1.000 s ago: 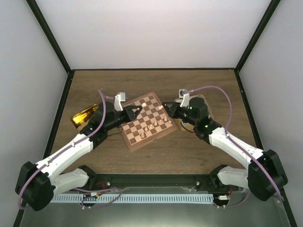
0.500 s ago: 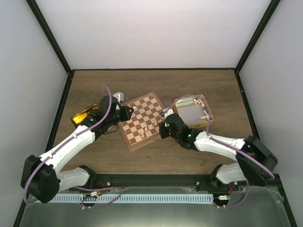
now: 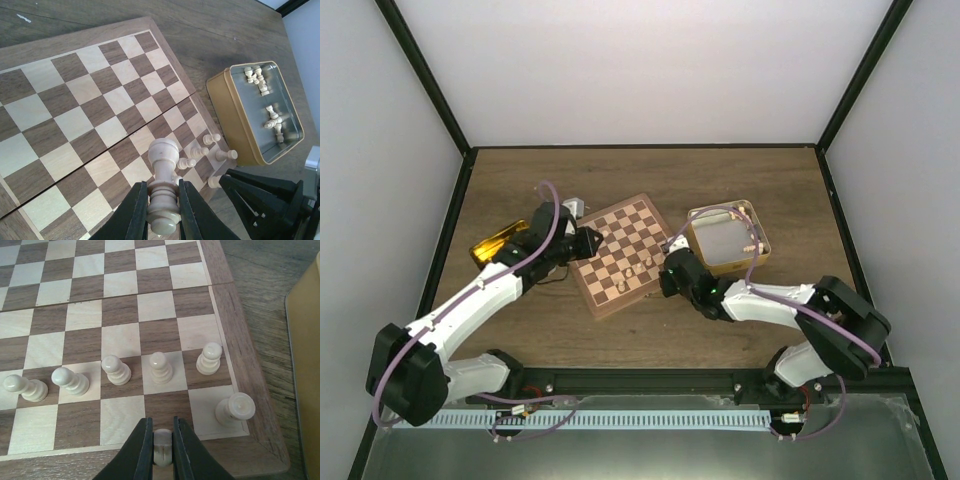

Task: Set up the chess pieces on the board
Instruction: Place the chess piece on the chessboard.

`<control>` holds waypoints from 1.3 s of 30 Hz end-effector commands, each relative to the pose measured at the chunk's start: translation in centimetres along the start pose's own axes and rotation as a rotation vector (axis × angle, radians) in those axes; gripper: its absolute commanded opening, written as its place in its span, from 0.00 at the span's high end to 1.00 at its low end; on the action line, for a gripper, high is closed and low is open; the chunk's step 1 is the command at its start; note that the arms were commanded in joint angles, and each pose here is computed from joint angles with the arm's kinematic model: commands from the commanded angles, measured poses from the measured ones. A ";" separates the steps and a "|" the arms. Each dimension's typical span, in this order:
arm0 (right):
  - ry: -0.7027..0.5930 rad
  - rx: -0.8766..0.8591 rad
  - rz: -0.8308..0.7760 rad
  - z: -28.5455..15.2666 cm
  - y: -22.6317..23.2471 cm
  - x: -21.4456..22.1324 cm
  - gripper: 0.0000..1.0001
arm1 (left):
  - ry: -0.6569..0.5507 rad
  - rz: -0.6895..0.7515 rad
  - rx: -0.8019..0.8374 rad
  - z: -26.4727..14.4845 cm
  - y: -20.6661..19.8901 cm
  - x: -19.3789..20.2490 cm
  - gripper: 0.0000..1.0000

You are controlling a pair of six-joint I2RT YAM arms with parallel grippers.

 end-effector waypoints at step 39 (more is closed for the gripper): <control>-0.096 0.042 0.022 1.5 -0.3 -0.8 0.87 | 0.030 -0.001 0.011 0.3 0.1 0.4 0.96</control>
Point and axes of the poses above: each gripper's point midway between its finger pads, its own z axis out along the fingers, its own y axis along the line the jaws close on, x = y × z, the point moved 1 cm from there along -z, back along the fingers, and after that the axes turned 15 degrees about -z, right-handed, at the moved point
